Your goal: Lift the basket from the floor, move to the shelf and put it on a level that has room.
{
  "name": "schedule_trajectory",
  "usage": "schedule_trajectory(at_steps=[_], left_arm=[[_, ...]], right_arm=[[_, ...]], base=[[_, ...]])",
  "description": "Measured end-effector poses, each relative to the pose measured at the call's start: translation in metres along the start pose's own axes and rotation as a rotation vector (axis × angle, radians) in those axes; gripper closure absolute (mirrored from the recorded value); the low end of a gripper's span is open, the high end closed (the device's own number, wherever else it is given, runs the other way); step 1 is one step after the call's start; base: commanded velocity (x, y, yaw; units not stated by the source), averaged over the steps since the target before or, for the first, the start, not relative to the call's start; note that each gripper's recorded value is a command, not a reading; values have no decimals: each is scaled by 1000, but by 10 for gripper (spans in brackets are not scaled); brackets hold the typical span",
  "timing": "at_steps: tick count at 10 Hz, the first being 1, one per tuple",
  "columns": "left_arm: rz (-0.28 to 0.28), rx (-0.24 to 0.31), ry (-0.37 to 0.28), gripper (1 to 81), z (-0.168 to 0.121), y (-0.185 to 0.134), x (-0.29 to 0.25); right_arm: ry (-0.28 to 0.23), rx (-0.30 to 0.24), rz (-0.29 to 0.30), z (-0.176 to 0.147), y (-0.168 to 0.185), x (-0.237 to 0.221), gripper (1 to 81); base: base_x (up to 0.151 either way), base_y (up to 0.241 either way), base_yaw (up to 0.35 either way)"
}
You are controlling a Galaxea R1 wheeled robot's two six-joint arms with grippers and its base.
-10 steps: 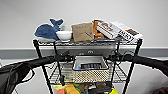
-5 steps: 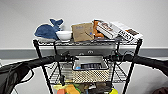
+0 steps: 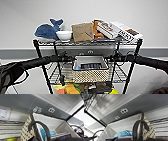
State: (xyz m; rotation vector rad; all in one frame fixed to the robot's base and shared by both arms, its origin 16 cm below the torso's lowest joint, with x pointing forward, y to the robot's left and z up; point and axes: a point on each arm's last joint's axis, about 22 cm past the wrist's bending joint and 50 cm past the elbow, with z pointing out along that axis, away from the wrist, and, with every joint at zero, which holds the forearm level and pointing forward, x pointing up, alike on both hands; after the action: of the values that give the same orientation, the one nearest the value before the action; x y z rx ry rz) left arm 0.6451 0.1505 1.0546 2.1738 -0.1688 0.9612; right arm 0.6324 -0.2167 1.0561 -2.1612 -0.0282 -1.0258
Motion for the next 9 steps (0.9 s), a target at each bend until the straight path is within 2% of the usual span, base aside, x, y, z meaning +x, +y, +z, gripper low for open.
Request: schedule_trajectory(at_steps=[4, 6, 8, 9], left_arm=[[13, -54, -4, 10, -39, 10, -19], [12, -84, 24, 10, -67, 15, -23], [-24, -102, 27, 10, -96, 13, -43], [-76, -101, 23, 10, -111, 9, -53]], right_arm=[[-21, 63, 1, -38, -17, -20, 10], [-6, 79, 35, -65, -15, -28, 10], [-30, 91, 112, -89, -12, -54, 10], [-32, 82, 223, -103, -4, -61, 10]], base=[[0, 0, 0], [0, 0, 0], [0, 0, 0], [0, 0, 0]])
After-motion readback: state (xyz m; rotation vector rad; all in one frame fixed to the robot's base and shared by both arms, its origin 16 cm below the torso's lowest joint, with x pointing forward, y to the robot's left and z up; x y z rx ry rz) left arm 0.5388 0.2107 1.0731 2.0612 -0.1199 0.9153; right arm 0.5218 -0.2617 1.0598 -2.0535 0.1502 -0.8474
